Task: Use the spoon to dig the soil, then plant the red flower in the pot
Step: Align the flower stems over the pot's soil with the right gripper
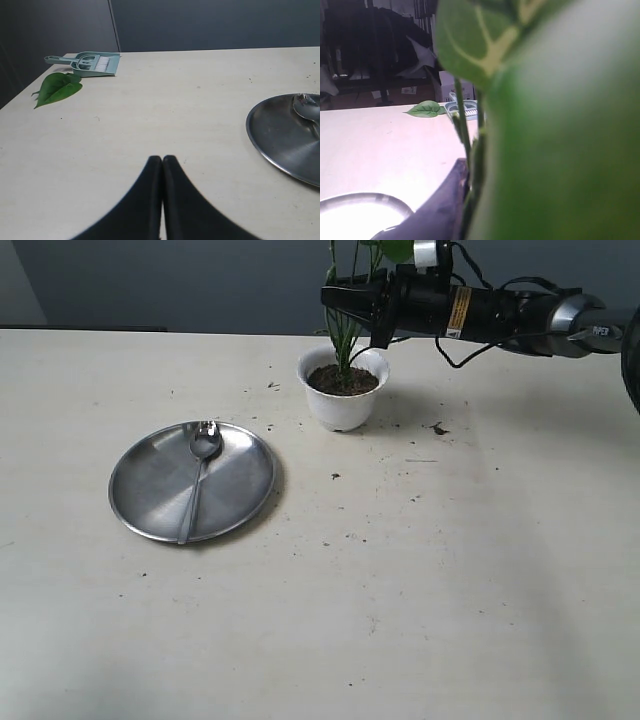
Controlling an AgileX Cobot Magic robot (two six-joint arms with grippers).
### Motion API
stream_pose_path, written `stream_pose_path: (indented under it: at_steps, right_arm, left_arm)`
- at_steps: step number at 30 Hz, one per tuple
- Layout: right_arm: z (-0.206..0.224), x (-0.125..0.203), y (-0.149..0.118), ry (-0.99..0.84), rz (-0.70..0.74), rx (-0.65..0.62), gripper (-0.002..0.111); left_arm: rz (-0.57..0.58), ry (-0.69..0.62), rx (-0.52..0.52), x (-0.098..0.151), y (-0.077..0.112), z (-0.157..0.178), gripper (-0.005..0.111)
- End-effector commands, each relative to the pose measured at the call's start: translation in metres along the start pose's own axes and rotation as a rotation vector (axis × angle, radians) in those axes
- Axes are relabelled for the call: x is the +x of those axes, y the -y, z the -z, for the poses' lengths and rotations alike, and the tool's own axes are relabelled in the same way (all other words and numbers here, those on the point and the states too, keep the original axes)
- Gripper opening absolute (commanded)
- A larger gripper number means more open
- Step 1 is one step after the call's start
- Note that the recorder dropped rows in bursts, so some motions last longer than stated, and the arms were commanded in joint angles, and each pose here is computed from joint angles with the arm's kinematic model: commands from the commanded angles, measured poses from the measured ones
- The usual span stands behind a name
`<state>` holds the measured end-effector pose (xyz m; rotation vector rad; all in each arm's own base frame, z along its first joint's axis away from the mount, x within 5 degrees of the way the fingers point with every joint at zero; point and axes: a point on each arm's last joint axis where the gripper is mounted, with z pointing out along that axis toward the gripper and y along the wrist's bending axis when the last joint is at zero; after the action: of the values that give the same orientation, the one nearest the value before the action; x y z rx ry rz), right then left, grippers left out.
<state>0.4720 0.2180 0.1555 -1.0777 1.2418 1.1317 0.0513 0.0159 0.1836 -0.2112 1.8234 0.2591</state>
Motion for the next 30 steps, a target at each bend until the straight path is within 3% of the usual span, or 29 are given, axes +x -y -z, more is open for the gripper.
stream_pose_path:
  at_steps: [1,19,30]
  right_arm:
    - [0.002,0.02,-0.002,-0.113,-0.012,-0.025,-0.001]
    - [0.021,0.056,0.009,-0.234,-0.1,0.027,-0.001]
    - [0.015,0.063,0.0,-0.238,-0.141,-0.041,-0.001]
  left_arm:
    - [0.001,0.008,-0.001,0.001,0.0,0.0,0.0]
    - [0.001,0.008,-0.001,0.001,0.0,0.0,0.0]
    - [0.001,0.008,-0.001,0.001,0.0,0.0,0.0]
